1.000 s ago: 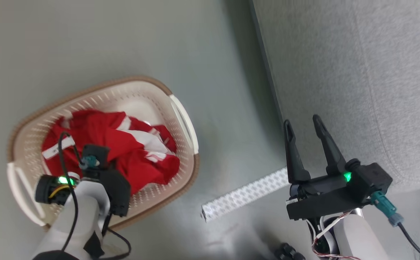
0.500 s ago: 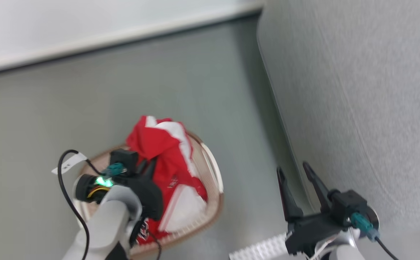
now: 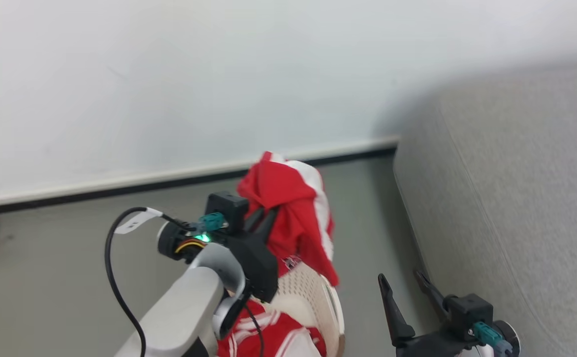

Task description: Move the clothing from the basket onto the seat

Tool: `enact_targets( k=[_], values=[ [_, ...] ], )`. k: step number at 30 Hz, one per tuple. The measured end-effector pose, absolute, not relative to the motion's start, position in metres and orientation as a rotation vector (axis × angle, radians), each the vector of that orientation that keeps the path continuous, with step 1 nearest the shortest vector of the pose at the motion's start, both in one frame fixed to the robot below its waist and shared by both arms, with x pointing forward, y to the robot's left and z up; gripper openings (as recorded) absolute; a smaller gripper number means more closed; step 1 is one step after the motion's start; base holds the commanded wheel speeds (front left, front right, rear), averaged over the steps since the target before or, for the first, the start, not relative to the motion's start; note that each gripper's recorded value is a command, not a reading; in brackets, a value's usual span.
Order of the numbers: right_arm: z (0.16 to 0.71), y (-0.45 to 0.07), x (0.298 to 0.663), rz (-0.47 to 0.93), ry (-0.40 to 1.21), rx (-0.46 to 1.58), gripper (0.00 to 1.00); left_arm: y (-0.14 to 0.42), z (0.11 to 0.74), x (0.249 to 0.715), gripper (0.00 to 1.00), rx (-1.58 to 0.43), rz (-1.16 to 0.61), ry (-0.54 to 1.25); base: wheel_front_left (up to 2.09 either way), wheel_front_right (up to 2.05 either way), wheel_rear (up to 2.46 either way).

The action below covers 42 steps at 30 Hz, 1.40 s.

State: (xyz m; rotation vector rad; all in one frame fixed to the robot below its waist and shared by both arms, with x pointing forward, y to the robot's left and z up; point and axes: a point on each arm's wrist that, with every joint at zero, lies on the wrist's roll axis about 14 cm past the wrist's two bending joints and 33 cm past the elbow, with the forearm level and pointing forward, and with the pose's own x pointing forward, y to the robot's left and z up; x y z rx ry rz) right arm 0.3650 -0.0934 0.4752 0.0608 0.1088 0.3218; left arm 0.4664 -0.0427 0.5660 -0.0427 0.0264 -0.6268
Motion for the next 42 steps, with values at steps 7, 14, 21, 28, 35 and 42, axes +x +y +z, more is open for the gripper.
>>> enact_targets(
  k=[7,14,21,28,35,42],
  values=[
    [0.521,-0.06,0.366,0.43,-0.012,0.023,1.0,-0.047,0.601,0.422,0.0,-0.017,-0.685,-0.038,0.0,0.0,0.0],
    [0.546,-0.024,0.359,0.54,-0.067,0.01,1.0,-0.063,0.608,0.384,0.0,0.002,-0.775,-0.056,0.0,0.0,0.0],
    [0.542,-0.025,0.357,0.541,-0.027,0.005,1.0,-0.106,0.603,0.343,0.0,0.015,-0.965,-0.048,0.0,0.0,0.0],
    [0.535,-0.049,0.368,0.463,0.012,-0.007,0.48,-0.123,0.609,0.323,0.0,0.003,-1.037,-0.053,0.0,0.0,0.0],
    [0.536,-0.053,0.369,0.45,0.009,-0.009,0.0,-0.124,0.614,0.326,1.0,-0.028,-1.018,-0.056,0.0,0.0,0.0],
    [0.538,-0.07,0.371,0.397,-0.004,0.008,0.0,-0.108,0.619,0.356,1.0,-0.106,-0.886,-0.084,0.0,0.0,0.0]
  ],
)
